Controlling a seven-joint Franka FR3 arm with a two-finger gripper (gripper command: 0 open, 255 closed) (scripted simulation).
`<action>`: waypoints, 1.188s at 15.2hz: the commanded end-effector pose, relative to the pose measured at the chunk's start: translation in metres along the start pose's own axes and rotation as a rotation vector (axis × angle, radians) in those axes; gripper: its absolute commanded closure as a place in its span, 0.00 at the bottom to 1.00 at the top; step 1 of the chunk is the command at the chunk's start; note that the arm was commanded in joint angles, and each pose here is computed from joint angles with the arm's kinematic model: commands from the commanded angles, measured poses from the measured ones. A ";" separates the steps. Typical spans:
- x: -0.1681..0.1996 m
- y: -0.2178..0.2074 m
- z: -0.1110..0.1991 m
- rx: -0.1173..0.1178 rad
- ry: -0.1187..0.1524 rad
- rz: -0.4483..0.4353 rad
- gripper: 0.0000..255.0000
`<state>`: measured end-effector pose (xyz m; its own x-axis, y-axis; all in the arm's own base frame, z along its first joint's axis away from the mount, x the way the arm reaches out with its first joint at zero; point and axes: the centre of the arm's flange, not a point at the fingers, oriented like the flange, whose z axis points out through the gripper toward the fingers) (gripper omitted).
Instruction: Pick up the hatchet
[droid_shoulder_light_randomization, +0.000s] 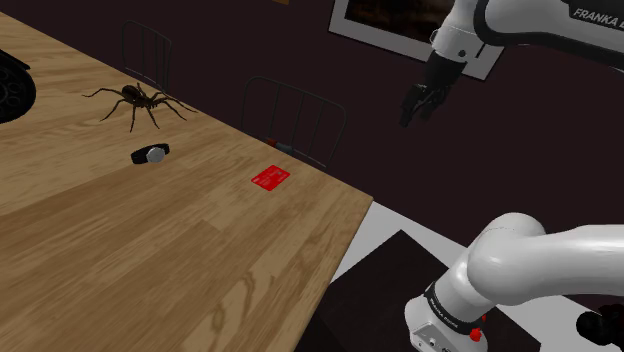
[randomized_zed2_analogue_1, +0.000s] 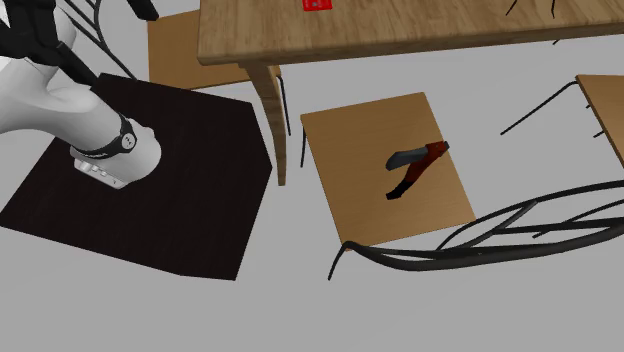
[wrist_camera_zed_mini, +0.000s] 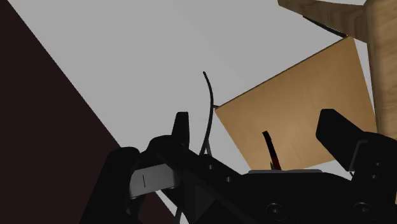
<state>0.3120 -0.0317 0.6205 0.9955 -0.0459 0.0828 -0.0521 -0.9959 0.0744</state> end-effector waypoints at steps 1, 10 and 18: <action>0.000 0.000 0.000 0.000 0.000 0.000 0.00; 0.093 -0.016 0.068 0.029 0.018 -0.131 0.00; 0.174 -0.042 0.127 0.055 0.033 -0.247 0.00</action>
<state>0.4844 -0.0088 0.5155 0.9776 0.1855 0.0991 0.1819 -0.9823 0.0440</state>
